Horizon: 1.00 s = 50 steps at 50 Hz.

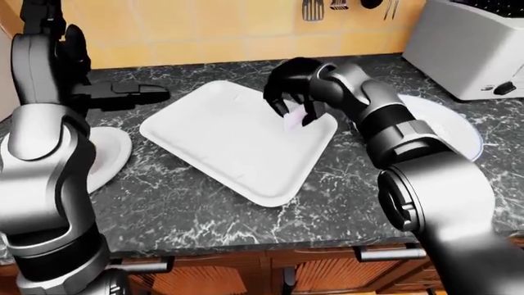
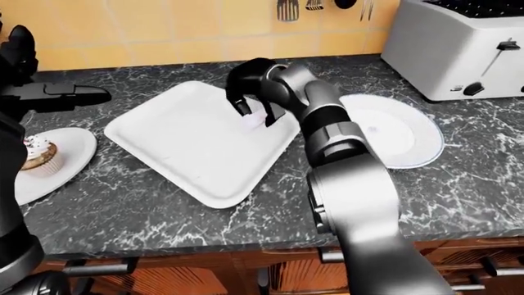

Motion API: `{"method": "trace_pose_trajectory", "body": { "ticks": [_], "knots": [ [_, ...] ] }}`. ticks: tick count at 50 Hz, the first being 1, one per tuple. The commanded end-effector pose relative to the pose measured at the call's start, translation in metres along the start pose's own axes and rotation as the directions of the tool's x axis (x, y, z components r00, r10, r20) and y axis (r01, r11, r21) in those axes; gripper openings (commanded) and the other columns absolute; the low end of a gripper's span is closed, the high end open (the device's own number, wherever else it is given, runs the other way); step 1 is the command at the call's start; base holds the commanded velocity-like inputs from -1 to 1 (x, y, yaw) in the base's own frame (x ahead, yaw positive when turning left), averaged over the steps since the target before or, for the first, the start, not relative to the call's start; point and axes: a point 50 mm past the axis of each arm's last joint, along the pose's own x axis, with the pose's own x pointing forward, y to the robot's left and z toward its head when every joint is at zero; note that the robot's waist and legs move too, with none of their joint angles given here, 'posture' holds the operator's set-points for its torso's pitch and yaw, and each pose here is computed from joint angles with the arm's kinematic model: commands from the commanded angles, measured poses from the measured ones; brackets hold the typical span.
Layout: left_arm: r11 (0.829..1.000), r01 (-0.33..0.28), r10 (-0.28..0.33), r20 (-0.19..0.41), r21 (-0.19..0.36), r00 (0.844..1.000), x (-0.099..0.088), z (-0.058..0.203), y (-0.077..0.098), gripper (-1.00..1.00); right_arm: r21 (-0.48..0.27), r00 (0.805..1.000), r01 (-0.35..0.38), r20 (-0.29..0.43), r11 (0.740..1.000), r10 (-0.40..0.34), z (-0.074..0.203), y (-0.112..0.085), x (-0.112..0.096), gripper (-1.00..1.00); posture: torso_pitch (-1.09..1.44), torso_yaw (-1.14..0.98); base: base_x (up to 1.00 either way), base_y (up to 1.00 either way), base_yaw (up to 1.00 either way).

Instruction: Move the dessert items from the plate to the tray.

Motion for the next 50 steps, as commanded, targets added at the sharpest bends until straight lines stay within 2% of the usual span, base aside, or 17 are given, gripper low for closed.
{"method": "trace_pose_trajectory", "body": {
  "ticks": [1,3,8,21,22,23,24,25,26,27,34,38,43,50],
  "knots": [
    [1.000,-0.007,0.007,0.091,0.000,0.996,-0.001,0.019,0.001,1.00,-0.017,0.994,0.081,0.074,0.997,-0.079,0.012,-0.018,0.000,-1.00,0.00,0.00,0.00,0.00,0.00],
    [1.000,-0.009,0.009,0.091,0.001,0.996,-0.002,0.019,0.001,1.00,-0.028,0.991,0.076,0.115,0.997,-0.073,0.018,-0.015,0.001,-1.00,0.00,0.00,0.00,0.00,0.00],
    [1.000,-0.015,0.015,0.088,0.002,0.996,-0.003,0.018,0.003,1.00,-0.035,0.982,0.088,0.168,0.996,-0.081,0.025,-0.014,0.002,-1.00,0.00,0.00,0.00,0.00,0.00],
    [1.000,-0.017,0.016,0.087,0.000,0.996,-0.005,0.019,0.003,1.00,-0.034,0.970,0.116,0.220,0.993,-0.105,0.032,-0.025,0.001,-1.00,0.00,0.00,0.00,0.00,0.00],
    [1.000,-0.016,0.016,0.086,0.000,0.996,-0.005,0.018,0.002,1.00,-0.041,0.969,0.127,0.220,0.991,-0.115,0.033,-0.026,0.001,-0.92,0.00,0.00,0.00,0.00,0.00],
    [1.000,-0.015,0.015,0.086,-0.001,0.996,-0.005,0.019,0.002,1.00,-0.028,0.969,0.125,0.220,0.992,-0.116,0.033,-0.028,0.000,-0.65,0.00,0.00,0.00,0.00,0.00],
    [1.000,-0.015,0.015,0.087,-0.001,0.996,-0.005,0.019,0.003,1.00,-0.034,0.968,0.137,0.216,0.990,-0.127,0.032,-0.031,0.000,-0.29,0.00,0.00,0.00,0.00,0.00],
    [1.000,-0.016,0.016,0.087,-0.001,0.996,-0.005,0.019,0.003,1.00,-0.029,0.967,0.135,0.220,0.990,-0.126,0.033,-0.031,-0.001,0.33,0.00,0.00,0.00,0.00,0.00],
    [1.000,-0.016,0.016,0.088,-0.001,0.996,-0.004,0.020,0.003,1.00,-0.033,0.966,0.140,0.222,0.990,-0.129,0.033,-0.032,-0.001,0.42,0.00,0.00,0.00,0.00,0.00],
    [1.000,-0.016,0.016,0.088,-0.002,0.996,-0.004,0.020,0.003,1.00,-0.032,0.966,0.143,0.223,0.989,-0.133,0.033,-0.034,-0.001,1.00,0.00,0.00,0.00,0.00,0.00],
    [1.000,-0.016,0.016,0.089,-0.003,0.996,-0.003,0.021,0.003,1.00,-0.042,0.957,0.190,0.231,0.981,-0.175,0.033,-0.052,-0.008,1.00,0.00,0.00,0.00,0.00,0.00],
    [1.000,-0.017,0.017,0.089,-0.001,0.996,-0.004,0.021,0.004,1.00,-0.047,0.955,0.227,0.208,0.973,-0.213,0.026,-0.067,-0.015,1.00,0.00,0.00,0.00,0.00,0.00],
    [1.000,-0.023,0.022,0.086,0.017,0.996,-0.003,0.024,0.010,1.00,-0.047,0.956,0.278,0.111,0.959,-0.272,0.006,-0.081,-0.027,1.00,0.00,0.00,0.00,0.00,0.00],
    [0.993,0.008,-0.018,0.087,0.119,0.996,-0.002,0.037,0.021,1.00,-0.051,0.943,0.332,-0.006,0.942,-0.333,-0.024,-0.090,-0.049,1.00,0.00,0.00,0.00,0.00,0.00]
  ]
}}
